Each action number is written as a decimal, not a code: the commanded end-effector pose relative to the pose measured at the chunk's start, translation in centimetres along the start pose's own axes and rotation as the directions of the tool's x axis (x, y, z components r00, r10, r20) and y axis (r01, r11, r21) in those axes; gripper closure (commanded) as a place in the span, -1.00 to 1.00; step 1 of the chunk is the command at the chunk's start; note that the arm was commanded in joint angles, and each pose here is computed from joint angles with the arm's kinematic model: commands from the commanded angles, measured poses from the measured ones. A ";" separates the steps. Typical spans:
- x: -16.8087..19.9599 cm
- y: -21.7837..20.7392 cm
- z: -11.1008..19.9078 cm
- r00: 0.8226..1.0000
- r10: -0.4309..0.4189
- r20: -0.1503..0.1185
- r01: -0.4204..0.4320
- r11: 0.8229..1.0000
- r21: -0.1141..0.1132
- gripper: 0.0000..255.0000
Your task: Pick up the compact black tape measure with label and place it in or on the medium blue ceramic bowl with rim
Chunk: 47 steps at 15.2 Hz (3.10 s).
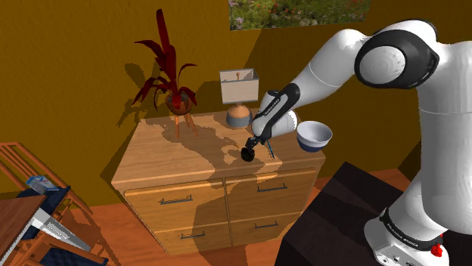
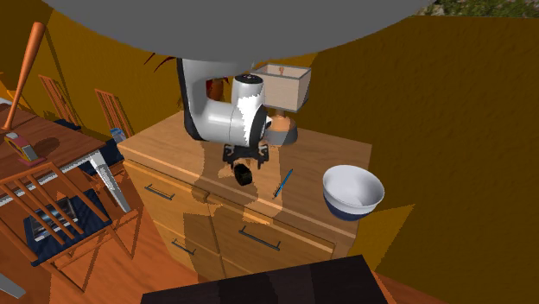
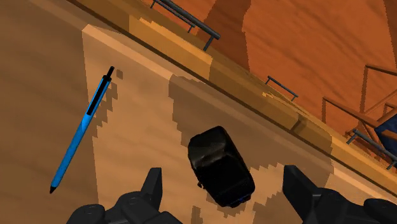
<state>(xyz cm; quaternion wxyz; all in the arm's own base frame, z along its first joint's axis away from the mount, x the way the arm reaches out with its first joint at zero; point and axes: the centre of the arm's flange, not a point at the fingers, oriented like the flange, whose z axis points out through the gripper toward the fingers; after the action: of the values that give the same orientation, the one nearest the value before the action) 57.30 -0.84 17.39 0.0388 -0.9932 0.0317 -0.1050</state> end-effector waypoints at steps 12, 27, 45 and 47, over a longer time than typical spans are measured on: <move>1.7 -0.3 7.6 1.000 -0.008 -0.017 0.008 1.000 0.008 -1.00; 1.7 -0.3 7.6 1.000 -0.008 -0.017 0.008 1.000 0.008 1.00; 3.5 -1.0 -1.2 1.000 -0.008 -0.017 0.008 1.000 0.008 1.00; 3.8 -1.1 -2.2 1.000 -0.008 -0.017 0.008 1.000 0.008 1.00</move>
<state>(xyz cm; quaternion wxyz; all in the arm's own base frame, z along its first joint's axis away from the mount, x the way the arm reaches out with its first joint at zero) 60.72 -0.14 19.82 0.0420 -0.9922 0.0277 -0.1139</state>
